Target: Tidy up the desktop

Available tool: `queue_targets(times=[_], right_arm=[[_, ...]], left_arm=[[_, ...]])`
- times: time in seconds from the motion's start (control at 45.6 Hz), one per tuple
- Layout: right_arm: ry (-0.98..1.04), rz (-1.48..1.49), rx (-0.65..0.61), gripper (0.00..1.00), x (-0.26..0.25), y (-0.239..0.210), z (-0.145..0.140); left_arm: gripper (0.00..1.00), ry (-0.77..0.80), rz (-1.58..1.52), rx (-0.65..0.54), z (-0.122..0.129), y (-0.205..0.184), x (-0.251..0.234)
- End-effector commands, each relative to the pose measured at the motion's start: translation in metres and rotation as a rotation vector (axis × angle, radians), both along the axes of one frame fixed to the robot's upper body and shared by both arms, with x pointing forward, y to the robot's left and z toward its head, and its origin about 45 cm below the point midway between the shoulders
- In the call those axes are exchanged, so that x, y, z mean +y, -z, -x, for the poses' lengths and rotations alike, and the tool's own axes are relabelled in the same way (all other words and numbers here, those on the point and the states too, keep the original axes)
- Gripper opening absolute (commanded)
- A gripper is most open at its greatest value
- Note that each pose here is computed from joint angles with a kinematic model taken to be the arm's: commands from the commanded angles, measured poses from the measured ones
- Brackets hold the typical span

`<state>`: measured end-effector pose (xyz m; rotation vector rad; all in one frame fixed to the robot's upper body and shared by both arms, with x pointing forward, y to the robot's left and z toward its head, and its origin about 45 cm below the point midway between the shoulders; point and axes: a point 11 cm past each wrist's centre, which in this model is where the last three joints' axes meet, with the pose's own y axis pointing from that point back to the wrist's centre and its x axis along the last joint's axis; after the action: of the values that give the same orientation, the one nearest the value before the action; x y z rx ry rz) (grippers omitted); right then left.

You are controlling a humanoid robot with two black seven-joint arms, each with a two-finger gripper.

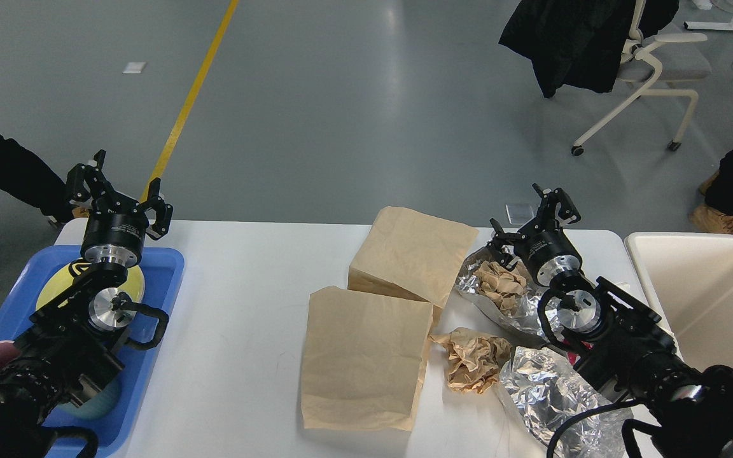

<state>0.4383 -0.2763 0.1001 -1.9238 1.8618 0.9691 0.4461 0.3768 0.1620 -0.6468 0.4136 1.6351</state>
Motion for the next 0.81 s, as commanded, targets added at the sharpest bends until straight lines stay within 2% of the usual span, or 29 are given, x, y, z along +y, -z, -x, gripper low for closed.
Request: queue_targets(times=[0.0,0.789], right_arm=[[0.001,0.0,0.0,1.0,-0.0002,0.0003,0.0003],[-0.089,0.082,0.005,1.0,-0.0001,0.0027,0.004]], left_arm=[[0.96,0.0,0.0,0.0,0.0,0.0,0.0001],[0.96,0.0,0.0,0.0,0.0,0.0,0.0001]])
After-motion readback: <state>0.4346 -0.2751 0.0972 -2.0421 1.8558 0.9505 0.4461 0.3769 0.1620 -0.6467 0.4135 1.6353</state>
